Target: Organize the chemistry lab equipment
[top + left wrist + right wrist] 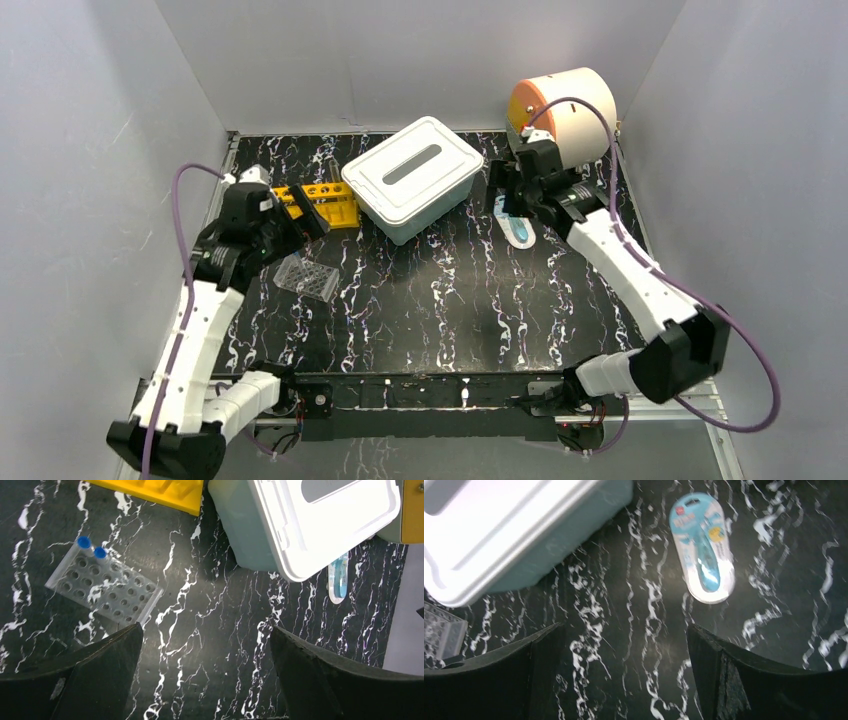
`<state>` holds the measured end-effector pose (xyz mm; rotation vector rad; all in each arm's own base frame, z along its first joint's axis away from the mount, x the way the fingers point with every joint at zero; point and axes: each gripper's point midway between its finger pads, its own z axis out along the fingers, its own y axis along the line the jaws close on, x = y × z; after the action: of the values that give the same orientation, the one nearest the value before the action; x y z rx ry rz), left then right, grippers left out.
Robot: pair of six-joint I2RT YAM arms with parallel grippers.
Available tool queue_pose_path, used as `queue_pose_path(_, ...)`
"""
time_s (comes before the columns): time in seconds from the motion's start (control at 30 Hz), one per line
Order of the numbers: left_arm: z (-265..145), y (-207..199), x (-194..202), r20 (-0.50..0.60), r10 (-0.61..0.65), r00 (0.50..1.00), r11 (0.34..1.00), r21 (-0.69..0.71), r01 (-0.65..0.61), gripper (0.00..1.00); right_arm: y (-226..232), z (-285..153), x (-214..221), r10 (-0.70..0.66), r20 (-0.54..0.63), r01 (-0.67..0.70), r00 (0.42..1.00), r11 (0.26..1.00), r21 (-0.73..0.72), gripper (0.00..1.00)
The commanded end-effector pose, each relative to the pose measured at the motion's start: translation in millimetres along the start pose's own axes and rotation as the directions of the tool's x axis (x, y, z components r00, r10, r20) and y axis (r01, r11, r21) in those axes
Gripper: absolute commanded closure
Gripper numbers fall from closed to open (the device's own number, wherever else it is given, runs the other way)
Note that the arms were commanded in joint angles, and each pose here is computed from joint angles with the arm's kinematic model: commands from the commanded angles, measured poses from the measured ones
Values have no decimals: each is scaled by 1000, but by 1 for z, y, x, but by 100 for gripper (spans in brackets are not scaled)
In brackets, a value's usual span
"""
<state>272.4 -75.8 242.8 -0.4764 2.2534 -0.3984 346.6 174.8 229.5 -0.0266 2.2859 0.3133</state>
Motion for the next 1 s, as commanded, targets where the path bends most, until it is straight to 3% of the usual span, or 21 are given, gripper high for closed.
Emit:
queue_pose_path(0.0, -35, 20, 9, 44, 2, 999, 999, -48, 0, 2, -38, -51, 9, 21, 46, -27, 999, 990, 135, 1)
queue_pose_path(0.17, -77, 27, 0, 137, 35, 990, 998, -47, -29, 2, -62, -106, -4, 18, 183, -54, 983, 980, 192, 1)
queue_pose_path(0.47, -159, 35, -43, 293, 112, 950, 989, -130, -77, 2, -71, -185, -45, 33, 432, -105, 901, 984, 145, 1)
queue_pose_path(0.63, -183, 41, -52, 320, 128, 939, 982, -173, -75, 2, -68, -203, -53, 18, 468, -82, 883, 990, 116, 1)
queue_pose_path(0.97, -184, 33, -41, 302, 56, 952, 994, -106, -25, 2, -67, -208, -42, 47, 482, -91, 875, 994, 68, 1)
